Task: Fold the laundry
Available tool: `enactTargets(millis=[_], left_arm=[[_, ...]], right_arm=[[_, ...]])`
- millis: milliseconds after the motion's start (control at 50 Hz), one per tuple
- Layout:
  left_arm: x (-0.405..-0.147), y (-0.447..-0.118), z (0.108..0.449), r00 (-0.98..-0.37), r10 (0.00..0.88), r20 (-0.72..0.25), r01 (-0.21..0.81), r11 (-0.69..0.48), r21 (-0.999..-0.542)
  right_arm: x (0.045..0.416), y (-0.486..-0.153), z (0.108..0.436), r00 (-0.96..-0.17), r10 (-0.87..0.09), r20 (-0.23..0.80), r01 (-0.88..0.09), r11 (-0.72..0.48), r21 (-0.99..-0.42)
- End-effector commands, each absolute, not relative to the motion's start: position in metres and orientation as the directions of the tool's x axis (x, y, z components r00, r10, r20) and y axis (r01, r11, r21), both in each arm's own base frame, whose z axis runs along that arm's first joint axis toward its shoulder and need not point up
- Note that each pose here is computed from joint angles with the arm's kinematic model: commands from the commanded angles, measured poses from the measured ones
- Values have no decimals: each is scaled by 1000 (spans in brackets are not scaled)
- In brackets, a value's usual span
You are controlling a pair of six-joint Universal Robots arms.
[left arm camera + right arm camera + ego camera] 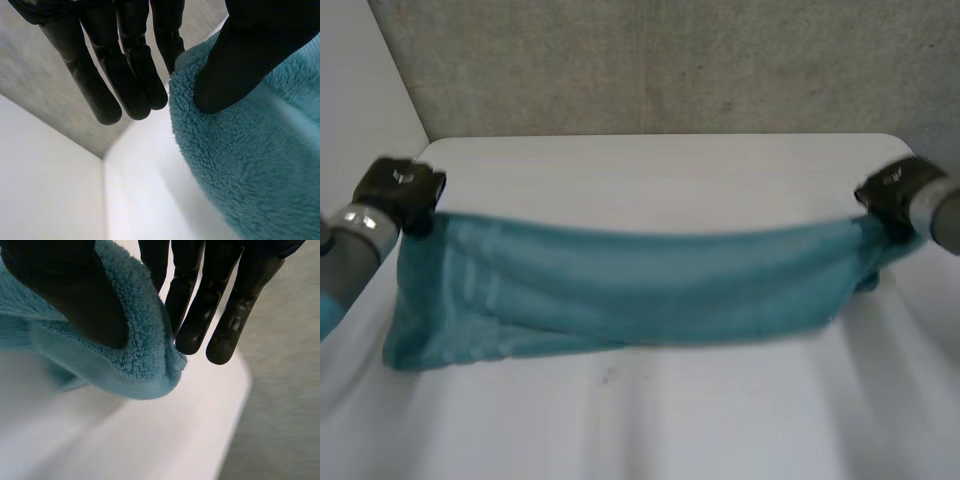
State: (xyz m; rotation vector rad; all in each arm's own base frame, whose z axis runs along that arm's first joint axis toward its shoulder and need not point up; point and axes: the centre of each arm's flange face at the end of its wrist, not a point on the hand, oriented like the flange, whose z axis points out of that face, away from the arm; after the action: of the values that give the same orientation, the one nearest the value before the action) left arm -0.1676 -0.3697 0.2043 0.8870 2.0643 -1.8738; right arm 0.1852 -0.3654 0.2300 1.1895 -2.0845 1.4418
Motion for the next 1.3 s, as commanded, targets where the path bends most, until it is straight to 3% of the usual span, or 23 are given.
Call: enactTargets(millis=[20,60,80,160,260,400,480,520,620,700,840,980,1160,1300], left_arm=[[-186,-432,350,-852,-63,-519,494,-425,-759],[-185,-433,381,-880,-130,-457,452,-525,-721],[-181,-427,408,-903,-185,-387,414,-609,-676],[-175,-414,443,-924,-258,-281,379,-713,-590],[-176,-413,403,-922,-203,-328,380,-625,-682],[-177,-407,315,-918,-92,-387,386,-437,-812],[-176,-399,270,-916,-35,-401,389,-328,-861],[-176,-396,248,-913,-8,-408,394,-274,-877],[-175,-383,191,-905,62,-420,410,-127,-903],[-174,-372,171,-901,91,-423,419,-66,-906],[-172,-358,170,-900,101,-423,421,-49,-906],[-170,-354,178,-903,92,-421,416,-61,-907],[-172,-352,177,-902,98,-421,417,-59,-907],[-172,-352,176,-902,99,-421,417,-56,-907]], right_arm=[[215,-429,367,-714,106,692,-687,-292,-665],[217,-430,392,-752,194,630,-649,-386,-656],[219,-429,409,-781,250,572,-615,-462,-639],[217,-418,431,-805,302,511,-587,-536,-607],[215,-401,407,-790,221,572,-599,-480,-642],[221,-401,324,-748,8,663,-615,-383,-689],[223,-395,291,-729,-85,679,-617,-346,-706],[224,-394,274,-722,-126,680,-620,-319,-717],[223,-388,190,-704,-284,652,-638,-152,-755],[221,-379,150,-691,-358,629,-653,-66,-755],[203,-367,131,-698,-390,600,-661,29,-750],[194,-355,144,-739,-406,537,-611,68,-789],[182,-348,142,-781,-507,364,-514,192,-836],[175,-355,145,-792,-506,341,-491,198,-849]])
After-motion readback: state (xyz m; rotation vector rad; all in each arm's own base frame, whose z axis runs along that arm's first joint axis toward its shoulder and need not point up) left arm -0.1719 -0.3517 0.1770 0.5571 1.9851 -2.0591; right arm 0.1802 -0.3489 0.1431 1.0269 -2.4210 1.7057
